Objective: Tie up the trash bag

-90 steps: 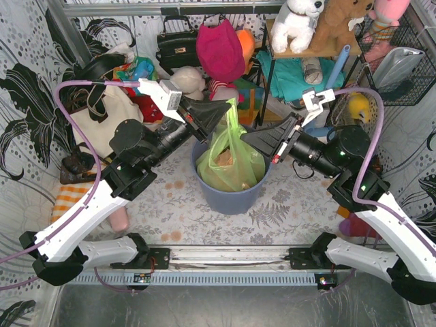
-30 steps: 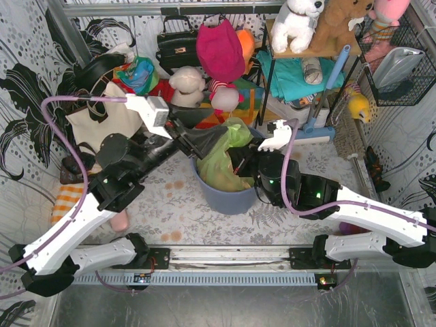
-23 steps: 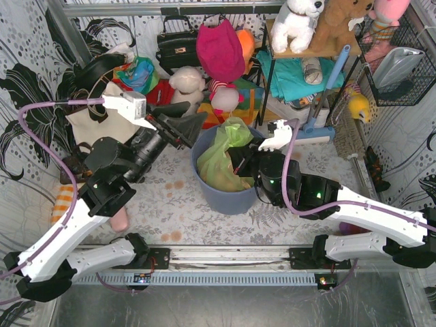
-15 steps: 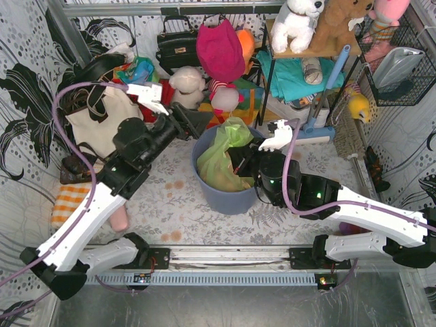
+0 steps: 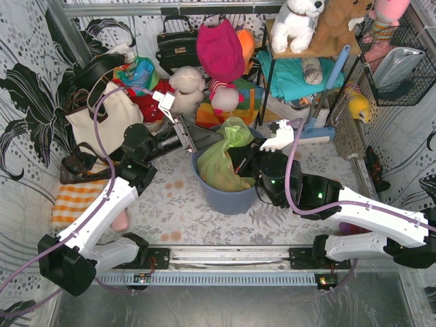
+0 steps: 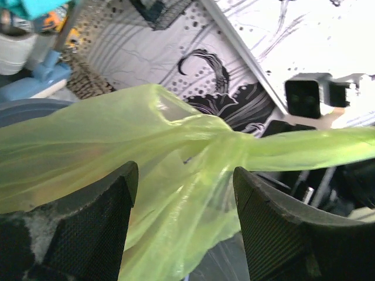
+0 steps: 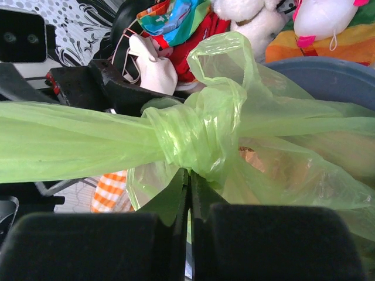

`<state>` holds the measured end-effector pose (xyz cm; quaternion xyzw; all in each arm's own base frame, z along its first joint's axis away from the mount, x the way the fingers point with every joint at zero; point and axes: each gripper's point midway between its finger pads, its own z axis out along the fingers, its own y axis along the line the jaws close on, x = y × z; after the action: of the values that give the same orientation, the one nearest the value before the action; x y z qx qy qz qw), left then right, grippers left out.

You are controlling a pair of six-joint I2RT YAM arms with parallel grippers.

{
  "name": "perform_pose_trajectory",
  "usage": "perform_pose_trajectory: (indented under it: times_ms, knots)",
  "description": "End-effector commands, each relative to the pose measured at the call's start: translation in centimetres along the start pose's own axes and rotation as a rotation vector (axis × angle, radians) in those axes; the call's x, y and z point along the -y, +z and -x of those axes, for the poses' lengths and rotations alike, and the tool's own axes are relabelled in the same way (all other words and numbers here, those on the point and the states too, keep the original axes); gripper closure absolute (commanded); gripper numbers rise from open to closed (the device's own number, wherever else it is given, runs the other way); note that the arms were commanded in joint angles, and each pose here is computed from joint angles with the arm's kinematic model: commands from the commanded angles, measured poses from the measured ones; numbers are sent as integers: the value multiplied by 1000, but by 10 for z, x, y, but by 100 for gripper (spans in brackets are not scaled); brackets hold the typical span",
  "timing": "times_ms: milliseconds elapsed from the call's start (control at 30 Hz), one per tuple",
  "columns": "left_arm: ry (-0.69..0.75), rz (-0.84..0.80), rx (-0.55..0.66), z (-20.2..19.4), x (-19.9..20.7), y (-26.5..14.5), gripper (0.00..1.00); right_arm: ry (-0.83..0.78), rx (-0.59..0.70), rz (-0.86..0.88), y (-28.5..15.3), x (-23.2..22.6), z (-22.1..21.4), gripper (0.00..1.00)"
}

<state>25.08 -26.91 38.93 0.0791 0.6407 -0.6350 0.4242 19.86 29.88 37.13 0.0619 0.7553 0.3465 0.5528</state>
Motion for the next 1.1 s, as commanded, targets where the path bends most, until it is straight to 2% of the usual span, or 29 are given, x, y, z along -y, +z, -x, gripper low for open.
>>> perform_pose_trajectory:
  times_ms: [0, 333, 367, 567, 633, 700, 900, 1067]
  knots:
    - [39, -187, -28, 1, 37, -5, 26, 24, 11, -6, -4, 2, 3, 100]
    - [69, -52, -103, -14, 9, -5, 29, 30, 17, -2, -3, 0, 4, 100]
    - [70, -43, -103, -13, 8, -6, 32, 32, 17, 0, -3, 0, 4, 100]
    - [80, -52, -99, -10, 19, -9, 73, 34, 17, -5, 2, -1, -2, 100]
    - [96, -72, -107, -10, 25, -11, 85, 41, 27, -8, 4, 0, -3, 100]
    - [108, -72, -113, -11, 28, -14, 92, 49, 45, -18, 6, 3, -3, 100]
    - [96, -82, -149, -22, 35, -24, 96, 58, 130, -34, 18, 6, -2, 100]
    - [68, -79, -174, -34, 36, -32, 96, 70, 206, 45, 25, -8, 4, 100]
